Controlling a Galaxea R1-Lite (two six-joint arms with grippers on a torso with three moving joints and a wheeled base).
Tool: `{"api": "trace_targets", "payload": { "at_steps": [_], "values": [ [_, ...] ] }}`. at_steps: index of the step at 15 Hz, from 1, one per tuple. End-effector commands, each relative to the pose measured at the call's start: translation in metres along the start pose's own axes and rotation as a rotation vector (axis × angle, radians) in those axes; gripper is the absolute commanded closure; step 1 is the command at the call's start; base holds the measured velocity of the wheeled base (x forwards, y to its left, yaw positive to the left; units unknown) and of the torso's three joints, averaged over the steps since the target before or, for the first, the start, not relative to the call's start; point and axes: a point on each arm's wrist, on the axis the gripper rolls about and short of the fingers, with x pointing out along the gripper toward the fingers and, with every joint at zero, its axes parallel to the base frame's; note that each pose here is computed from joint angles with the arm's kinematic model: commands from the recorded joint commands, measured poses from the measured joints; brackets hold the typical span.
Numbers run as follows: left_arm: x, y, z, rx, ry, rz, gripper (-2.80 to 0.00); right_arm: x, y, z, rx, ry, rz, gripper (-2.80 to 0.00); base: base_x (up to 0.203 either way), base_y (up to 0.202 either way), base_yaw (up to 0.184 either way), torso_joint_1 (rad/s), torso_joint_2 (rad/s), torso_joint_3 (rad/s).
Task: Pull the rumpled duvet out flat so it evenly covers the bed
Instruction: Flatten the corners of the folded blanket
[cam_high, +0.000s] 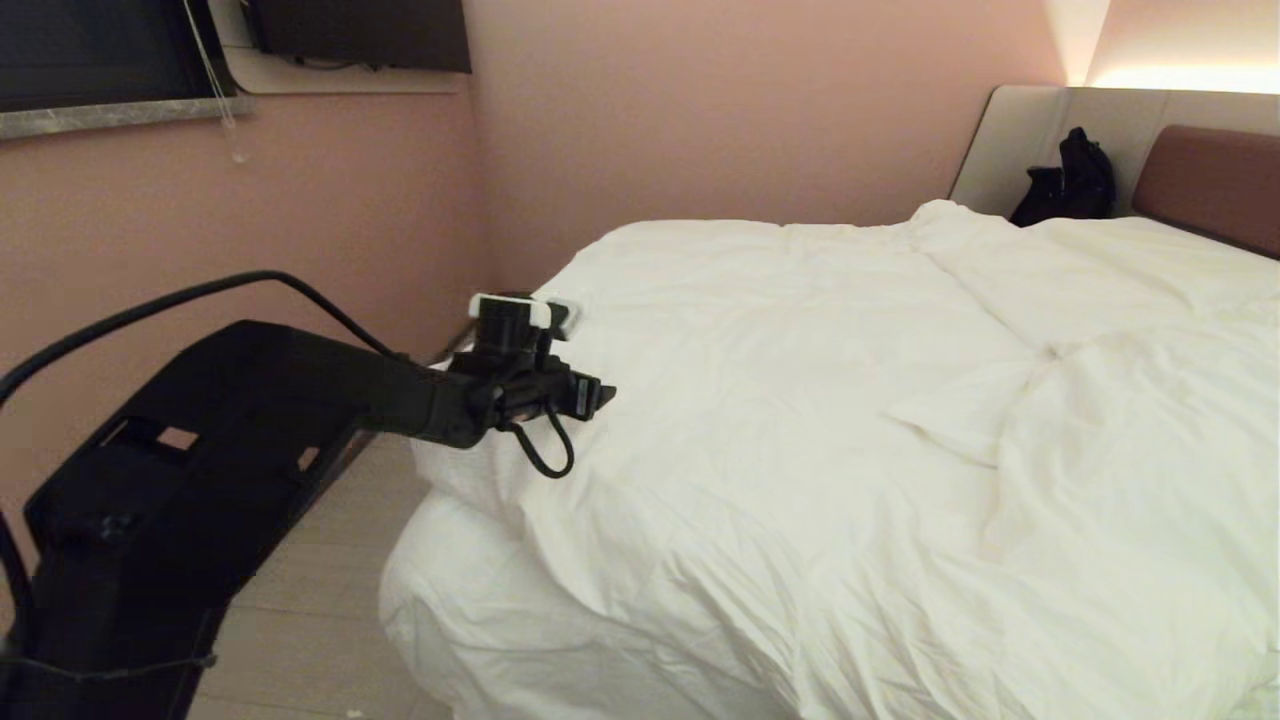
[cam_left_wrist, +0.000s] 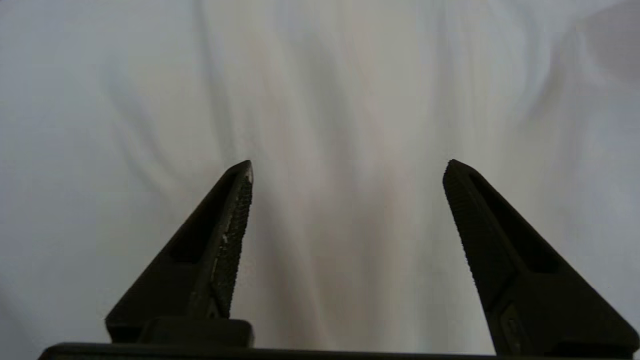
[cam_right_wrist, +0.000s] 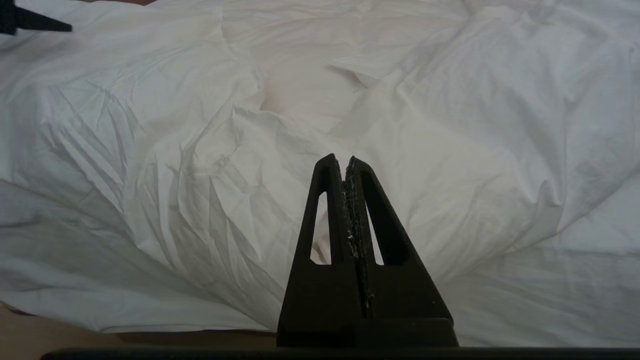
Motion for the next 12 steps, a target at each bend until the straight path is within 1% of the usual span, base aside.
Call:
{"api": "trace_targets", "payload": {
  "at_steps": [1, 4, 8, 12],
  "values": [
    [0.022, -0.001, -0.023, 0.022, 0.043, -0.007, -2.80, 0.000, 0.000, 0.000, 0.000, -0.002, 0.000, 0.00, 0.000, 0.000, 0.000, 0.000, 0.00, 0.000],
    [0.037, -0.008, -0.041, 0.053, 0.084, -0.025, -2.80, 0.000, 0.000, 0.000, 0.000, -0.002, 0.000, 0.00, 0.000, 0.000, 0.000, 0.000, 0.00, 0.000],
    [0.051, -0.009, -0.064, 0.098, 0.145, -0.035, -2.80, 0.000, 0.000, 0.000, 0.002, -0.002, 0.000, 0.00, 0.000, 0.000, 0.000, 0.000, 0.00, 0.000],
    [0.058, -0.009, -0.073, 0.114, 0.171, -0.038, -2.80, 0.000, 0.000, 0.000, 0.002, -0.002, 0.000, 0.00, 0.000, 0.000, 0.000, 0.000, 0.00, 0.000]
  ]
}}
